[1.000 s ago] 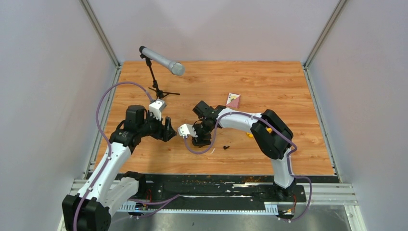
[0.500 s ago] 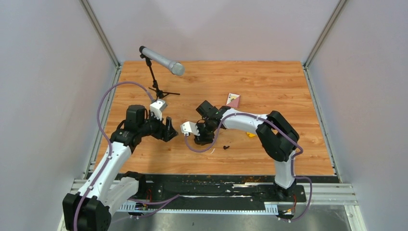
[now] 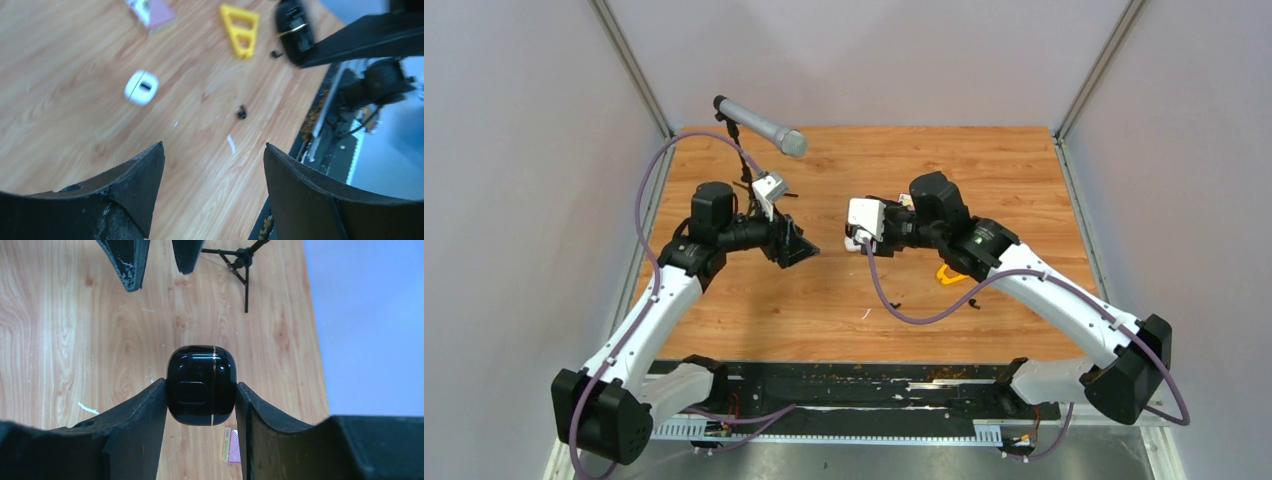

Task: Insert the wireless bluetooth earbuds into the charging case
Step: Pick up the charging case at the center of the board.

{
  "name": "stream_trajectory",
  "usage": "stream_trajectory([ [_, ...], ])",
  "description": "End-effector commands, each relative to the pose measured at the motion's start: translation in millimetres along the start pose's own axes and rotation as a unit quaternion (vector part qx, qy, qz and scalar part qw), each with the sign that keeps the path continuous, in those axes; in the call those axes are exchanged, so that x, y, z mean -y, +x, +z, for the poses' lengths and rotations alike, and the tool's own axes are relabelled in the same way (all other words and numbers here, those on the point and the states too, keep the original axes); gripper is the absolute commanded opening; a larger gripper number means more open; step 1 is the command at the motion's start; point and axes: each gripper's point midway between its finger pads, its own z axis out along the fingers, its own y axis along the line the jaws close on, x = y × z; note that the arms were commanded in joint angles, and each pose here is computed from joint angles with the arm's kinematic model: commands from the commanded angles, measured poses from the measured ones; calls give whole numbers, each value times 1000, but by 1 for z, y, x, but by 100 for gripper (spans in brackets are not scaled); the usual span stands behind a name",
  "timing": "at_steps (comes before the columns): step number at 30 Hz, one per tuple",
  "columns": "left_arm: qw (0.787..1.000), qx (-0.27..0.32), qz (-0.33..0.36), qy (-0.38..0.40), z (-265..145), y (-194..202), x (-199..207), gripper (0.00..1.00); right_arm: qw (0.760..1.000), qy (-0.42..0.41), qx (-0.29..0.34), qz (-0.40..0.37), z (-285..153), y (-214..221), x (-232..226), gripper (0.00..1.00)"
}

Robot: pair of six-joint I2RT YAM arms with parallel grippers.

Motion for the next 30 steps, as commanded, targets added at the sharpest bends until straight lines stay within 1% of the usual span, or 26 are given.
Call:
stream_trajectory([
  [1, 987, 55, 59, 139, 1, -52, 55, 79, 999, 40, 3, -1, -1, 1, 10, 20],
  [4, 983, 51, 48, 171, 8, -59, 65, 78, 998, 62, 16, -18, -4, -6, 19, 20],
  [7, 978, 53, 11, 200, 17, -64, 74, 72, 995, 87, 31, -24, -7, -18, 30, 21],
  [9, 975, 73, 6, 211, 20, -74, 78, 68, 993, 104, 44, -32, -11, -27, 35, 21],
  [12, 974, 85, 5, 209, 25, -80, 76, 63, 990, 114, 59, -60, -15, -39, 36, 21],
  [16, 972, 93, 7, 216, 28, -85, 77, 61, 986, 121, 50, -103, -11, -44, 35, 21],
  [19, 972, 94, 13, 216, 30, -85, 78, 61, 984, 132, 50, -109, -10, -47, 38, 21],
  [25, 970, 96, 11, 221, 34, -87, 78, 53, 980, 141, 61, -126, -6, -57, 38, 22],
  [30, 969, 98, 10, 226, 35, -88, 78, 48, 978, 135, 65, -147, -4, -63, 32, 22],
])
